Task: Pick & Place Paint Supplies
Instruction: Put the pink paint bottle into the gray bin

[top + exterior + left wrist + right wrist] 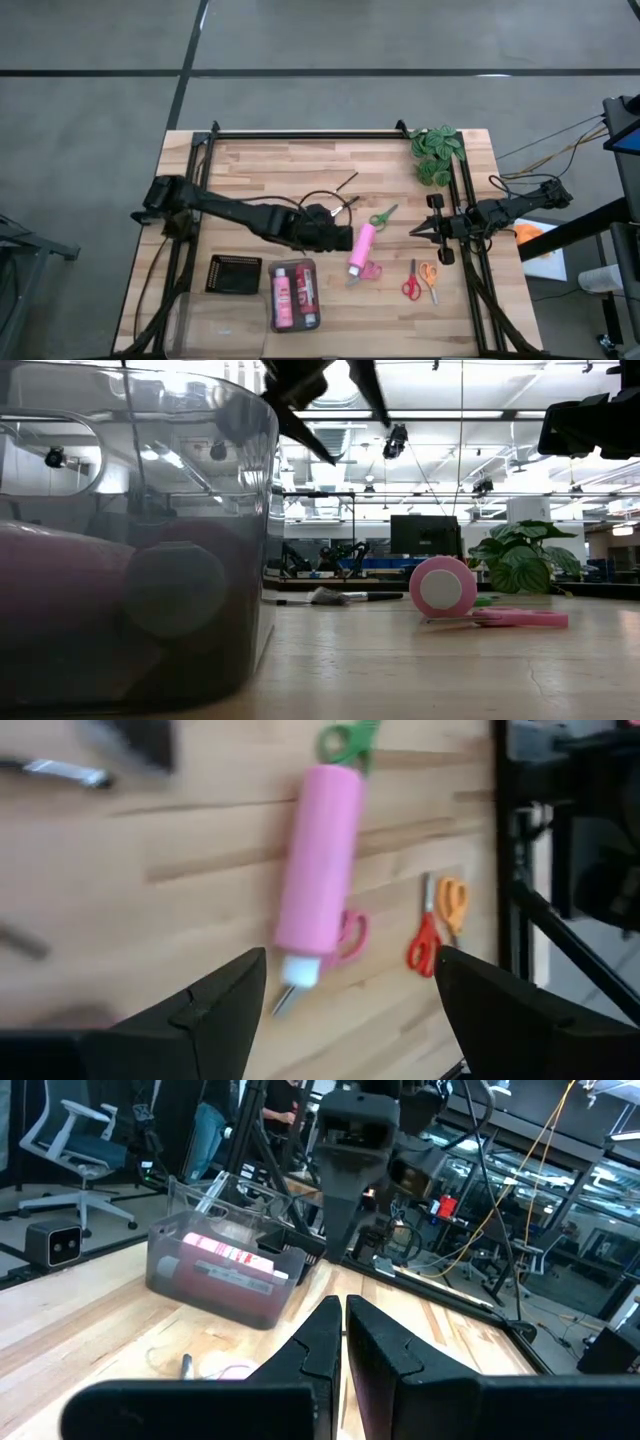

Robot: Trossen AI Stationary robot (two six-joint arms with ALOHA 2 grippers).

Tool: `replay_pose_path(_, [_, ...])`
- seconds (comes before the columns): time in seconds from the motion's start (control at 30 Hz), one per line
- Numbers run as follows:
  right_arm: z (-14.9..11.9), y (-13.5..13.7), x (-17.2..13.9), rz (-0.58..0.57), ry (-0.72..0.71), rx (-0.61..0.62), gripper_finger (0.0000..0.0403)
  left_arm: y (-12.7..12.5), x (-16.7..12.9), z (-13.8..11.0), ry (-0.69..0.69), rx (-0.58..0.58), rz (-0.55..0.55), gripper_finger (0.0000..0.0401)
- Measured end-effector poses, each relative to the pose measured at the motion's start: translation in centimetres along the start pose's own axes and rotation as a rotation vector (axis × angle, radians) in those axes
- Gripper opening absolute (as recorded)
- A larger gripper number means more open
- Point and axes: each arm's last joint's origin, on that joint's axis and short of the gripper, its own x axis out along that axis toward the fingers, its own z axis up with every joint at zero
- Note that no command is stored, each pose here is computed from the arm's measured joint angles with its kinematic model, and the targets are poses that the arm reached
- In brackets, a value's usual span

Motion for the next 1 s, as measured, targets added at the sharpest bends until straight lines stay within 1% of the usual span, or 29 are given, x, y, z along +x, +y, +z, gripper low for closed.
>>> replay_pose_path(0.07, [0.0,0.0,0.0,0.000,0.000,0.000,0.0015,-0.3,0.9,0.0,-0.002,0.033,-0.030,0.0289])
replay_pose_path(0.27, [0.0,0.0,0.0,0.000,0.000,0.000,0.0015,-0.5,3.4,-0.4,-0.023,0.145,-0.071,0.0289])
replay_pose_path(0.4, [0.0,0.0,0.0,-0.001,-0.001,0.000,0.0015,-0.6,5.2,-0.7,-0.079,0.221,-0.097,0.0289])
replay_pose_path(0.57, [0.0,0.0,0.0,0.000,-0.001,0.000,0.0015,-1.2,6.9,-1.0,-0.153,0.324,-0.138,0.0289])
replay_pose_path(0.8, [0.0,0.0,0.0,0.001,0.003,-0.001,0.0015,-1.9,9.7,-1.2,-0.180,0.458,-0.108,0.0289])
replay_pose_path(1.0, [0.0,0.0,0.0,0.000,0.005,-0.001,0.0015,-1.3,12.0,-1.4,-0.154,0.493,-0.074,0.0289])
